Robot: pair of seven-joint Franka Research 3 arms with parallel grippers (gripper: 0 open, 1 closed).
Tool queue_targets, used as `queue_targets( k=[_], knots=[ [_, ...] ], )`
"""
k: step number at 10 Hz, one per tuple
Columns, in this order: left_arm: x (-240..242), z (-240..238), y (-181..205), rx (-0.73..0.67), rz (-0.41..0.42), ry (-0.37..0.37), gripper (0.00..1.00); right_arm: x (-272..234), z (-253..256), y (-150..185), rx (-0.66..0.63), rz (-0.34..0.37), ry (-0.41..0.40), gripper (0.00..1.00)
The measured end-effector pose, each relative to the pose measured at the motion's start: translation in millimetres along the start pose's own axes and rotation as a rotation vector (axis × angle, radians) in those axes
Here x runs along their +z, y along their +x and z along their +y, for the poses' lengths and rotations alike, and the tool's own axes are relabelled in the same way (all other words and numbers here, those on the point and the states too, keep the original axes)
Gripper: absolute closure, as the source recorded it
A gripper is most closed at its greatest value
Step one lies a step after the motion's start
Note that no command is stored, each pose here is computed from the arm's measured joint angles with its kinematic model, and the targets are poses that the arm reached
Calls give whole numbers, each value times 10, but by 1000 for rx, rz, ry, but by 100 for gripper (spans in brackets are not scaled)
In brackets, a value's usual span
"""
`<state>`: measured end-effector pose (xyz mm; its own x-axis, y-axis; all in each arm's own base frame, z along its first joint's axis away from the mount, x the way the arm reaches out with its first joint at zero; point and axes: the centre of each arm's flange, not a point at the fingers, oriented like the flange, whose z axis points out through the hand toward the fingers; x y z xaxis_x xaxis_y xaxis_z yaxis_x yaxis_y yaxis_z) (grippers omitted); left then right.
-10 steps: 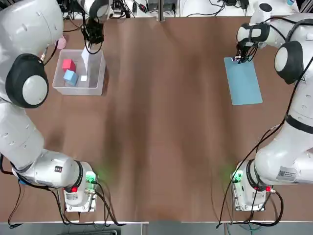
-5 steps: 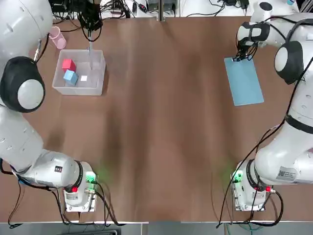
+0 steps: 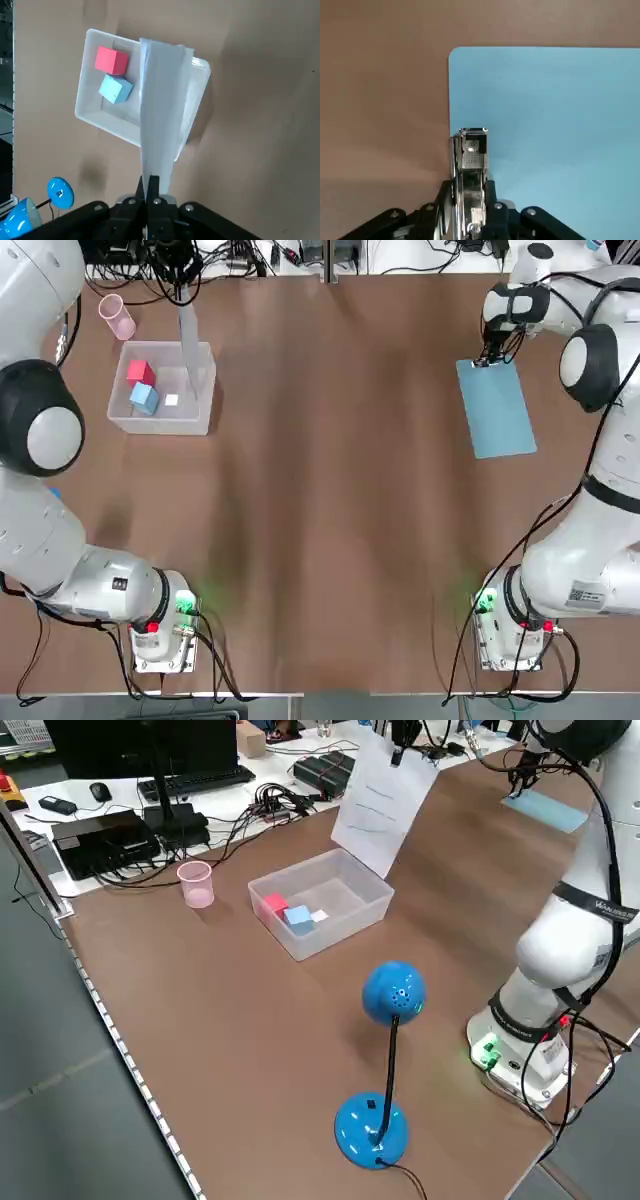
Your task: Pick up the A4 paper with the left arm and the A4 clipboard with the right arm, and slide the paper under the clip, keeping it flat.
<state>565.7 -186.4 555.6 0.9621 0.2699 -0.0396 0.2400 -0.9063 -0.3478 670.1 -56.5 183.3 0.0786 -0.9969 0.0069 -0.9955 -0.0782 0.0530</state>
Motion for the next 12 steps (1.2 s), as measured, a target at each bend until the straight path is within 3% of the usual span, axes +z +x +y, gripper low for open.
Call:
queue_targets(
  k=[2,6,9,12],
  knots=[
    [-67,49,-76,7,-11,-11,99,-168,-68,-159,19,-6,-45,70],
    [-228,115,-243,-28,-76,-128,99,-882,-259,-499,53,-7,-79,70],
    [-288,200,-254,-85,-138,-260,99,-1304,-464,-1060,69,-9,-7,70],
    [-383,180,-108,-292,-159,-394,99,-1609,-588,-1588,102,-30,58,70]
  ],
)
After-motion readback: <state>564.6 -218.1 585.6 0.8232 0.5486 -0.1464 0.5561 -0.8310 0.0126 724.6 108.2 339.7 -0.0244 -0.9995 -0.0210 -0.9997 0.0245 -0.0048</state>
